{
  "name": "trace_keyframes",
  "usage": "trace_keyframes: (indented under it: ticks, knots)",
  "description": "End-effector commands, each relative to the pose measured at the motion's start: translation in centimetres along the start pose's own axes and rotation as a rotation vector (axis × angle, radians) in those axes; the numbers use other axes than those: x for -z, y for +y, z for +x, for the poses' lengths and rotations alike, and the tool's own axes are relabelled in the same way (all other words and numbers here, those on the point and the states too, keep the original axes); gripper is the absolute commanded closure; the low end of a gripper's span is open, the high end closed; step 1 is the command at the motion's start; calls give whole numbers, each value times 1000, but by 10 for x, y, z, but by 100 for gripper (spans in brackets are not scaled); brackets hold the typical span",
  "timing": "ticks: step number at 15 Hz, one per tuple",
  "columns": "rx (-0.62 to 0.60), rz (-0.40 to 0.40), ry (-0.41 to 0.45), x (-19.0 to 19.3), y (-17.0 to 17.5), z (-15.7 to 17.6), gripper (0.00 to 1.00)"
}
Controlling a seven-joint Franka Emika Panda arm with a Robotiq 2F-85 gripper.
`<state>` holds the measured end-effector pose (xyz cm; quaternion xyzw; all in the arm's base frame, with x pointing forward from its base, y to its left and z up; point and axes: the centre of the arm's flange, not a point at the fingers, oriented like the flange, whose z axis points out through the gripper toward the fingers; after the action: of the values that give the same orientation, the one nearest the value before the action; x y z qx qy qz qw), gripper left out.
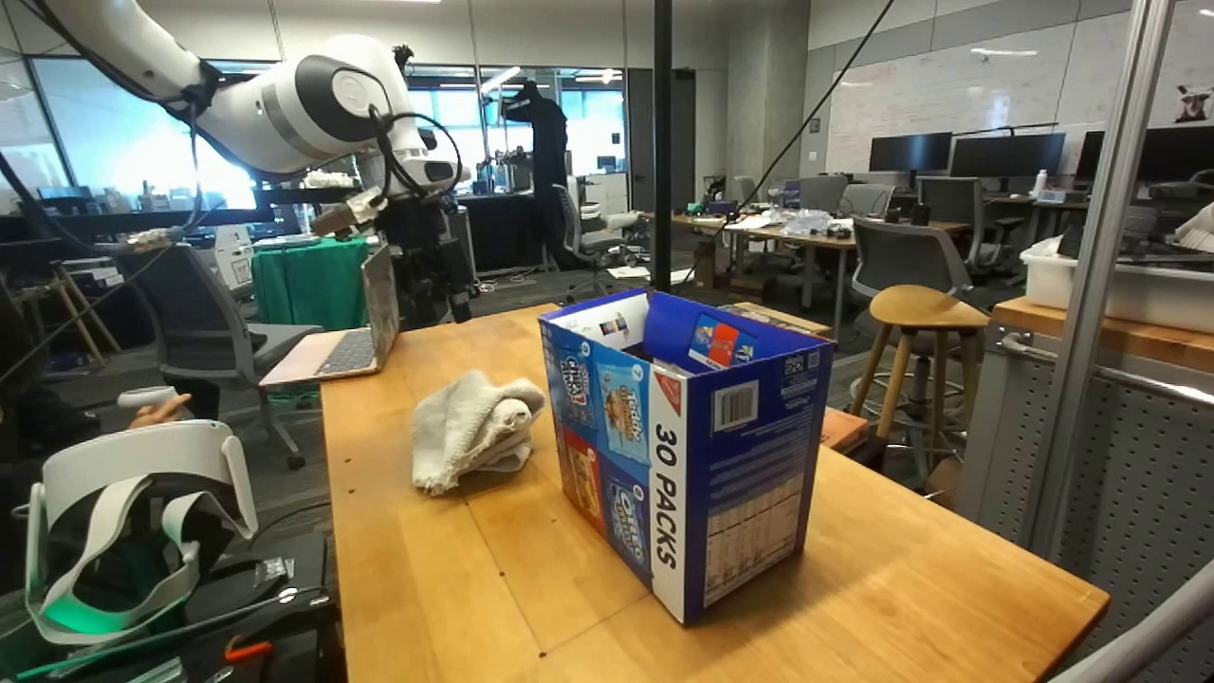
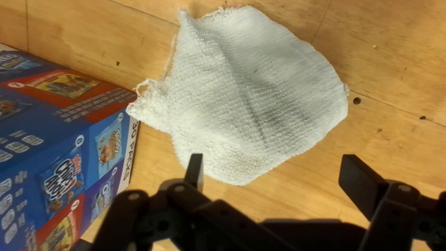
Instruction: Pick up the avocado and wrap it on the cloth, then pick up the cloth and put it in the box
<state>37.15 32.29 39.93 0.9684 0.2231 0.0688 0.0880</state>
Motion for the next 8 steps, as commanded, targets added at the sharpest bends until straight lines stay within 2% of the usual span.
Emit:
trace_keyframes:
  ticks: [1, 8]
  knots:
    - [-4, 24, -2, -28, 2, 18, 0]
    - [-70, 65, -91, -89, 40, 24, 0]
